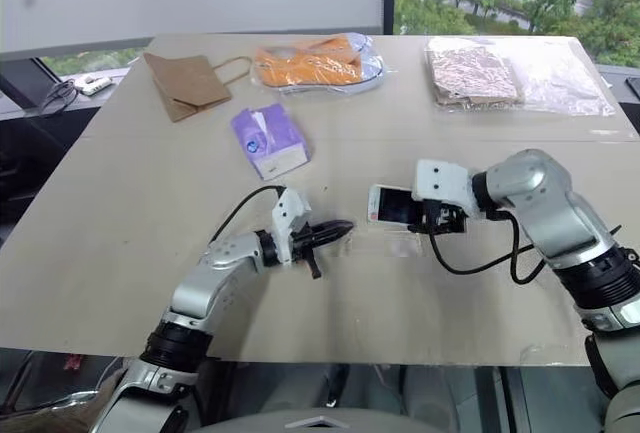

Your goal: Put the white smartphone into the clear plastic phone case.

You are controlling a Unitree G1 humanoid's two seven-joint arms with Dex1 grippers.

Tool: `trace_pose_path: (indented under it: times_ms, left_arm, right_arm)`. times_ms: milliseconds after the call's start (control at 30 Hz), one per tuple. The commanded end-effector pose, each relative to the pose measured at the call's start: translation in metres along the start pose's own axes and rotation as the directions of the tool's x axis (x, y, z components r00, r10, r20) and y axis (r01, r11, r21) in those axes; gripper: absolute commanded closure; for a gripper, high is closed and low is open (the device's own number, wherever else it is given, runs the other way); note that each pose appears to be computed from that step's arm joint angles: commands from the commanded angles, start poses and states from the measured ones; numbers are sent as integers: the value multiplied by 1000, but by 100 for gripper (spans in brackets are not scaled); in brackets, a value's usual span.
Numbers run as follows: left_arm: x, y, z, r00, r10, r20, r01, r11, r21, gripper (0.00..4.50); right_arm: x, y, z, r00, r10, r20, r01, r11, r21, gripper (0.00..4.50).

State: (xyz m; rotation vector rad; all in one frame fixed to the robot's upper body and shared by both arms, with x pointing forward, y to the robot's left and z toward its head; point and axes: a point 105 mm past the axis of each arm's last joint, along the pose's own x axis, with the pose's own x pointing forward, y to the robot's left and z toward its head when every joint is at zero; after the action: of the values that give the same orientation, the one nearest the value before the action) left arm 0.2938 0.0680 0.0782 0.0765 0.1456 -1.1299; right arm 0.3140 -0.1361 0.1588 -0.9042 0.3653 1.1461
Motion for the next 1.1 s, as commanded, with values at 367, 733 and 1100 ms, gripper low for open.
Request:
trace_pose_path:
  times_ms: [367,733,1100]
  left_arm:
    - [-11,-9,0,996,-89,-6,89,996,25,450]
    - [-13,-8,-9,995,-100,-25,101,994,38,450]
    - [-14,-7,-12,996,-84,-24,85,995,44,450]
  right_arm:
    - [-3,59,-10,973,207,-106,-205,978,24,151]
    - [13,49,-15,943,296,-154,-296,955,21,151]
    - [17,41,-15,931,306,-197,-318,947,-35,152]
